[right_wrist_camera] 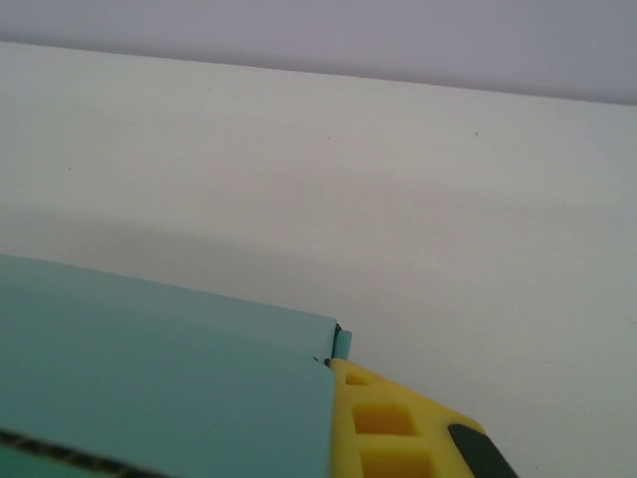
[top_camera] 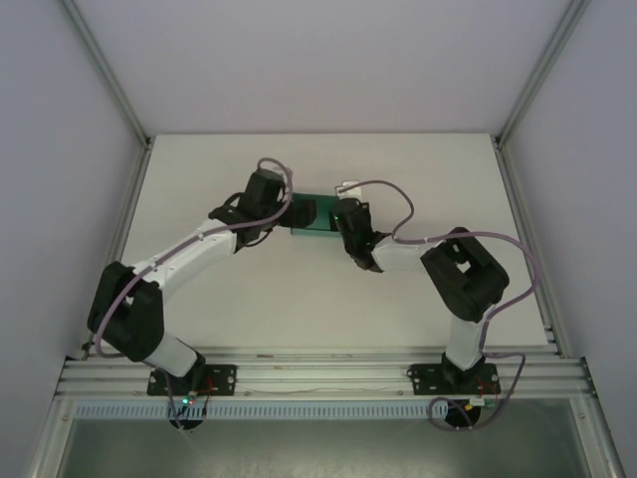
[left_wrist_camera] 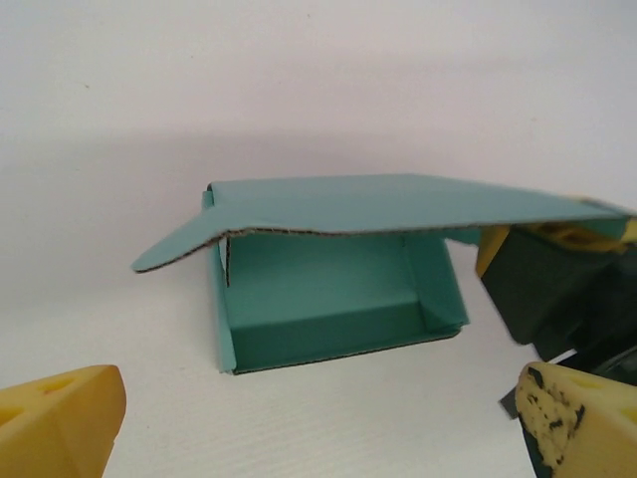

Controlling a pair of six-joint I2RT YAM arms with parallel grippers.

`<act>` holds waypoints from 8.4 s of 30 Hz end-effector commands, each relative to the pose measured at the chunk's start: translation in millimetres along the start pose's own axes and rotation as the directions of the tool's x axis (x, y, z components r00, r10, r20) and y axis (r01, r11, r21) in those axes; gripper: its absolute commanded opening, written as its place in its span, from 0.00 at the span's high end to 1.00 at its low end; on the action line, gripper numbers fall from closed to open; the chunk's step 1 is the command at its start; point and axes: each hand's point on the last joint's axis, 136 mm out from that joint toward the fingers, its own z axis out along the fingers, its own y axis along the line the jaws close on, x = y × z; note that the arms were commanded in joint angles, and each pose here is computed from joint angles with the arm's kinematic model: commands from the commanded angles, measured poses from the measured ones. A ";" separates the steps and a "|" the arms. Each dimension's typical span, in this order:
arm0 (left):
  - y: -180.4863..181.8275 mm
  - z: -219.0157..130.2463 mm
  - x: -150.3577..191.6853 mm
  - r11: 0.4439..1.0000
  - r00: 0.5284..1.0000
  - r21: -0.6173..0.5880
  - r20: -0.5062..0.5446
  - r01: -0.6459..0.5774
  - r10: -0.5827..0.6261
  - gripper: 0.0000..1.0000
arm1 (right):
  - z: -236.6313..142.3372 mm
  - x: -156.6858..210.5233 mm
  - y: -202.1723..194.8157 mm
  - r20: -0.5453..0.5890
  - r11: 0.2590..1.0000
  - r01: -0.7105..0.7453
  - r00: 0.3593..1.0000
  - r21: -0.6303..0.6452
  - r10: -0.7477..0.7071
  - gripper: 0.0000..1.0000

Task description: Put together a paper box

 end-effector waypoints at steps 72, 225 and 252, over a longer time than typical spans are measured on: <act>66.2 129.9 78.9 0.946 0.921 0.117 -0.289 0.304 -0.260 0.44 | -6.4 66.3 1.5 -0.377 0.947 -0.281 0.903 -0.154 0.207 0.15; -16.5 38.3 119.0 0.176 0.085 0.783 -0.156 -0.596 0.984 0.54 | -136.1 -31.6 -62.6 -0.310 0.830 -0.101 0.947 -0.549 -0.090 0.00; -23.3 49.5 112.6 0.245 0.163 0.740 -0.184 -0.626 0.969 0.52 | -93.4 7.0 -9.4 -0.532 0.868 -0.158 0.836 -0.470 -0.136 1.00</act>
